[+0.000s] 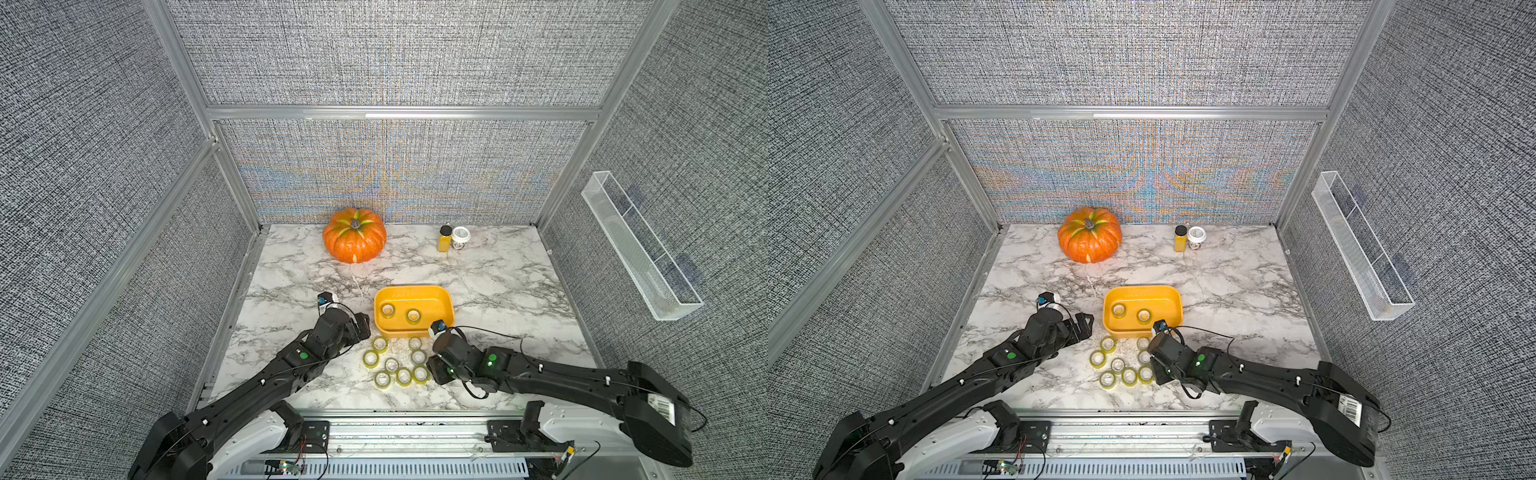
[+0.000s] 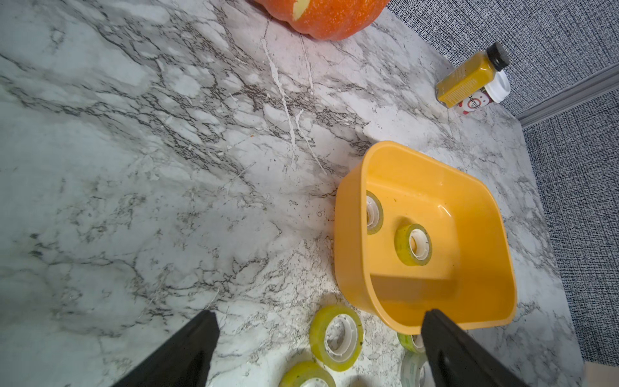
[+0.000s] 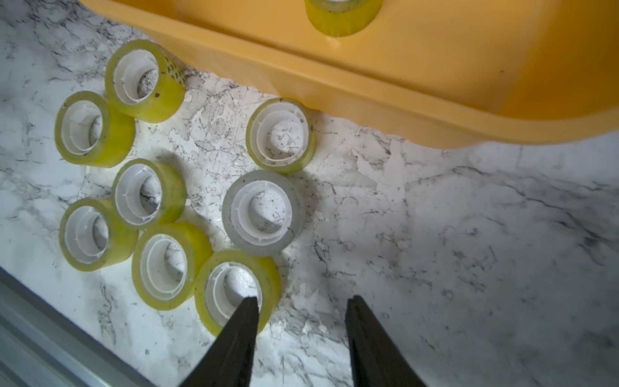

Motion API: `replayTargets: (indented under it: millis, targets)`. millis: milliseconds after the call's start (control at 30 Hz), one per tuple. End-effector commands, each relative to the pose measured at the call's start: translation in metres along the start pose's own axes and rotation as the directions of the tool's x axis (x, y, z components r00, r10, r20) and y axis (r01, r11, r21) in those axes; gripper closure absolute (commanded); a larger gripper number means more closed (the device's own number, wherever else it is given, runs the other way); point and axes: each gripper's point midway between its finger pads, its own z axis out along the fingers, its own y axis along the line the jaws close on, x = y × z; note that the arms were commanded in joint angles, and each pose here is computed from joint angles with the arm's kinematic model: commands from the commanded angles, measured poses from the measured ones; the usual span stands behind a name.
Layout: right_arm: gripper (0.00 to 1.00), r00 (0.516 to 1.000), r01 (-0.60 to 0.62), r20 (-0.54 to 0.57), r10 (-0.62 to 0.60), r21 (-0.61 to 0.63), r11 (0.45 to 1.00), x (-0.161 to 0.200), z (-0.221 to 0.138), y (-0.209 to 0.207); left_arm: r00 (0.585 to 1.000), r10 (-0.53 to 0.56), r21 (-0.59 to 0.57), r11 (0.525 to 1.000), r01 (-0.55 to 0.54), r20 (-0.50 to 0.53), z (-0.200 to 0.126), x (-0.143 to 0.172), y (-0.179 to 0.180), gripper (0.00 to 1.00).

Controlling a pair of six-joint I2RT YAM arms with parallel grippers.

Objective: Put the transparent tape into the storage box
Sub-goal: Adjust the tape at the center of the board.

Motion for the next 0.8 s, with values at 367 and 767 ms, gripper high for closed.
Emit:
replayTargets:
  millis: [367,767]
  targets:
    - [0.52,0.995,0.095,-0.022,-0.094,0.061,0.994,-0.026,0.036,0.044,0.996,-0.010,-0.067,0.998,0.016,0.085,-0.014,-0.014,0.016,0.00]
    - [0.53,0.997,0.076,-0.015,-0.074,0.100,0.992,-0.021,0.036,0.034,0.994,0.001,-0.083,0.996,0.008,0.105,-0.014,-0.014,0.023,0.00]
